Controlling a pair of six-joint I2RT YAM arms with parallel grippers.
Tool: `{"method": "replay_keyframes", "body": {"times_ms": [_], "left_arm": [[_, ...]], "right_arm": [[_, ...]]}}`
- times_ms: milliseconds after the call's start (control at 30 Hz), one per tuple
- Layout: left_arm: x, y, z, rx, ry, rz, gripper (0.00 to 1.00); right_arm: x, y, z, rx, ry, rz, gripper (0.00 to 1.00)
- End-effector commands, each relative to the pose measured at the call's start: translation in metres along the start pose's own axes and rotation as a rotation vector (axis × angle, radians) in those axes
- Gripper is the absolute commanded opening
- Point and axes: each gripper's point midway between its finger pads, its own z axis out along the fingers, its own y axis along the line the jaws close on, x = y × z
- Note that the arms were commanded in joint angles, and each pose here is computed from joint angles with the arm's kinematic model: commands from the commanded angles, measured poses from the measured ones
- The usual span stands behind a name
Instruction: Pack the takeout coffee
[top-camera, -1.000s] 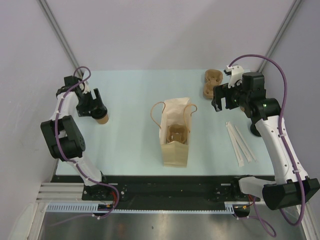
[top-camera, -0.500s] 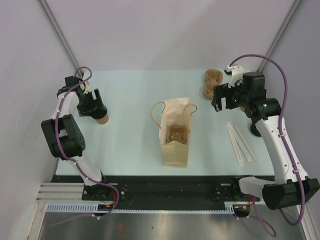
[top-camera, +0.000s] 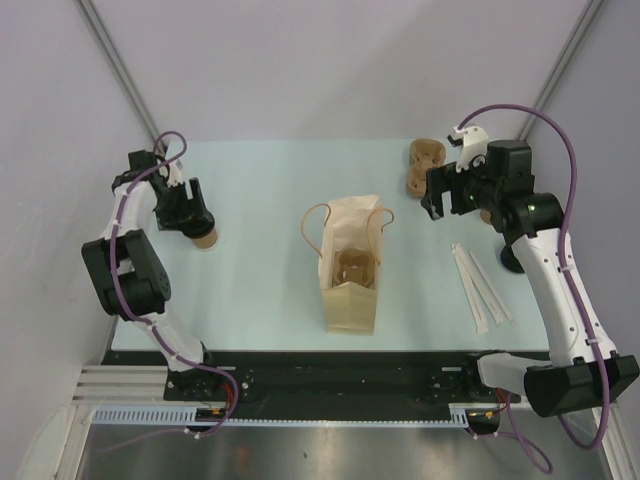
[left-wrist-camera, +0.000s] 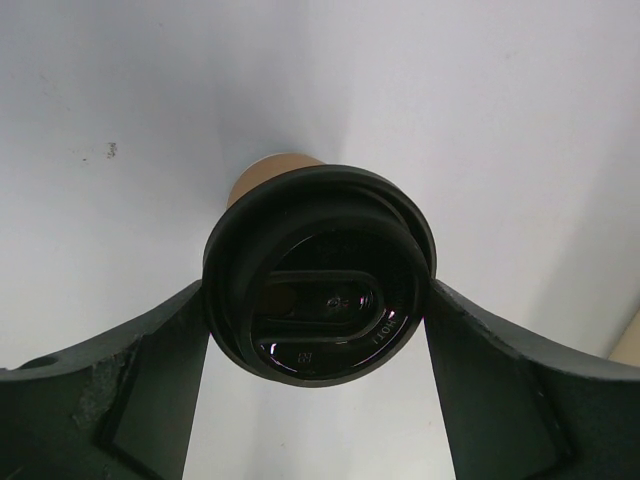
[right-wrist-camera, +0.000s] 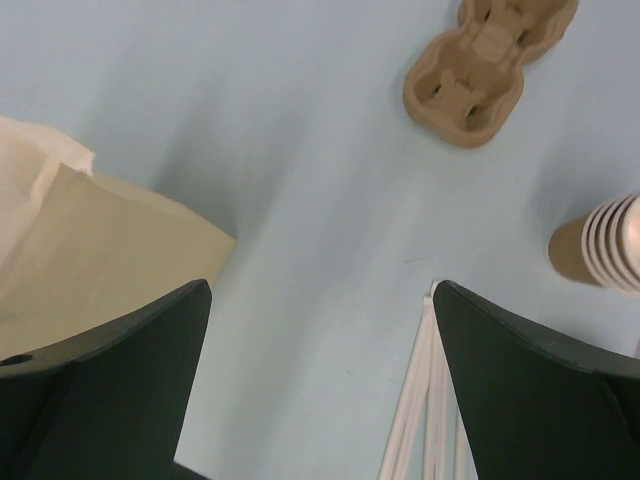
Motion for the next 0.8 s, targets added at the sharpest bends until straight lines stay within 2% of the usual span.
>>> {"method": "replay_keyframes", "body": {"times_ms": [0, 133, 200, 233, 267, 367, 500, 667, 767], "left_arm": [[-0.025, -0.036, -0.055, 0.125, -0.128, 0.162, 0.38], [-0.018, -0.065, -0.083, 0.247, -0.162, 0.304, 0.35], [-0.011, -0.078, -0.094, 0.291, -0.169, 0.351, 0.35], [-0.008, -0.081, -0.098, 0.3, -0.174, 0.363, 0.35], [-0.005, -0.083, -0.1, 0.311, -0.176, 0.371, 0.35], [0.0, -0.093, -0.114, 0.35, -0.21, 0.405, 0.35], [0.011, -0.112, -0.131, 0.452, -0.221, 0.456, 0.36], [0.005, -0.142, -0.184, 0.556, -0.353, 0.557, 0.36], [0.005, -0.167, -0.22, 0.592, -0.408, 0.691, 0.36]], "right_arm": [[-0.059, 0.002, -0.011, -0.036, -0.158, -0.102, 1.0], [-0.093, 0.03, -0.015, -0.223, -0.217, -0.201, 1.0], [-0.099, 0.036, 0.0, -0.291, -0.198, -0.197, 1.0], [-0.113, 0.045, -0.008, -0.34, -0.222, -0.207, 1.0], [-0.111, 0.047, 0.01, -0.375, -0.186, -0.195, 1.0], [-0.119, 0.065, 0.017, -0.474, -0.182, -0.236, 1.0], [-0.105, 0.107, 0.046, -0.598, -0.121, -0.395, 1.0], [-0.082, 0.132, 0.066, -0.684, -0.015, -0.438, 0.96], [-0.071, 0.143, 0.073, -0.725, 0.031, -0.466, 0.92]]}}
